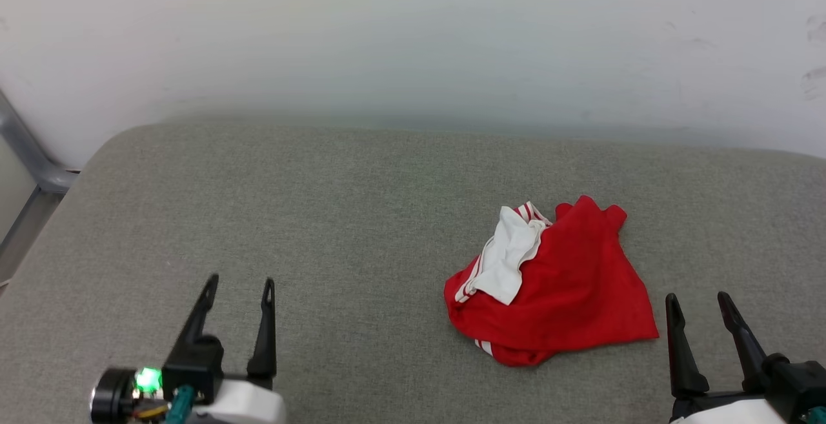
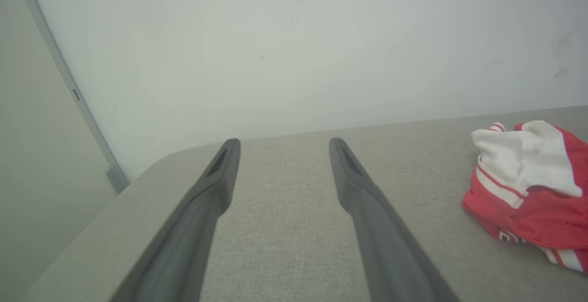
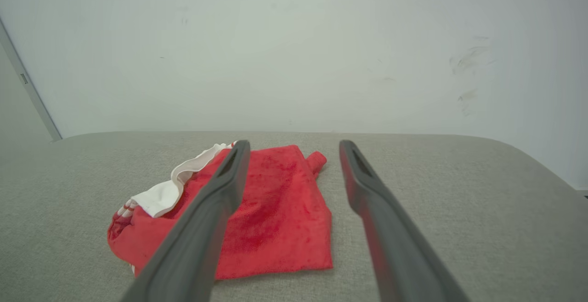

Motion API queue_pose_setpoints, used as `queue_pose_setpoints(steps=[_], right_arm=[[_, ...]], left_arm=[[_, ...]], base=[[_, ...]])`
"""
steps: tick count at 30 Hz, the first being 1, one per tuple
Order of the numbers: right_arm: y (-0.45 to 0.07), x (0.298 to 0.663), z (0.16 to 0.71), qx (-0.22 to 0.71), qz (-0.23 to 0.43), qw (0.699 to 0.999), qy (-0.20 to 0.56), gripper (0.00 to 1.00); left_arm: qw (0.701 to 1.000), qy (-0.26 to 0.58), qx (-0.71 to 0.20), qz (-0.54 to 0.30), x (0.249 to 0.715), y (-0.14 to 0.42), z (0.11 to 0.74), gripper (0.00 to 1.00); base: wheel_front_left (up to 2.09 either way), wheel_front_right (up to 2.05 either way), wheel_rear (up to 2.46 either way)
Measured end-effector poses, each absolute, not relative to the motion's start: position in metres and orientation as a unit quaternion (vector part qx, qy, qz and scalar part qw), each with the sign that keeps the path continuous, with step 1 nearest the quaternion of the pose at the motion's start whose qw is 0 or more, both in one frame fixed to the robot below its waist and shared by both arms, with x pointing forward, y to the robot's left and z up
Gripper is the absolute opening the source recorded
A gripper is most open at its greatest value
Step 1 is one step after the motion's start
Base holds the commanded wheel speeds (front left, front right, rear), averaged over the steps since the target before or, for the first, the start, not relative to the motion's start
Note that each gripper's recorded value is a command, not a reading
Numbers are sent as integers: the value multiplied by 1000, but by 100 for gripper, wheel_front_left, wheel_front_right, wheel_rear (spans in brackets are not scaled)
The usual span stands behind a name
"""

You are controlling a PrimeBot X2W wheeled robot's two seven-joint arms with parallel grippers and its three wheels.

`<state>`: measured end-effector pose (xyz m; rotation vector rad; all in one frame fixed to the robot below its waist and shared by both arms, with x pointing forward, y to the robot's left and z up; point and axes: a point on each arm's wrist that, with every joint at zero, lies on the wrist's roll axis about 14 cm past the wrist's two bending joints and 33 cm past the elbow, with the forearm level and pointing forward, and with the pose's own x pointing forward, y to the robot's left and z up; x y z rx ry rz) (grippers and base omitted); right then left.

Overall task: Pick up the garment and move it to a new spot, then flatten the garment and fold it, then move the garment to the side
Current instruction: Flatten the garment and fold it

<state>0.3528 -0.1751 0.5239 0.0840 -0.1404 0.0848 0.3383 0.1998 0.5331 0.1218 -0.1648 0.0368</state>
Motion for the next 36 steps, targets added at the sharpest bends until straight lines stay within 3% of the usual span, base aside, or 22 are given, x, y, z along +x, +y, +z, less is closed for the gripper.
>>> queue_pose_setpoints(steps=[7,17,28,36], right_arm=[[-176,358,521,41,41,996,-66,100],[-189,366,515,38,20,997,-58,100],[-200,381,505,35,2,998,-45,100],[-209,390,497,37,-11,999,-35,100]], left_arm=[[981,-154,97,-69,387,182,589,100],[966,-165,110,-168,449,135,626,100],[941,-20,109,-319,488,52,612,100],[891,131,145,-411,485,6,565,100]], base=[[0,0,0],[0,0,0],[0,0,0],[0,0,0]])
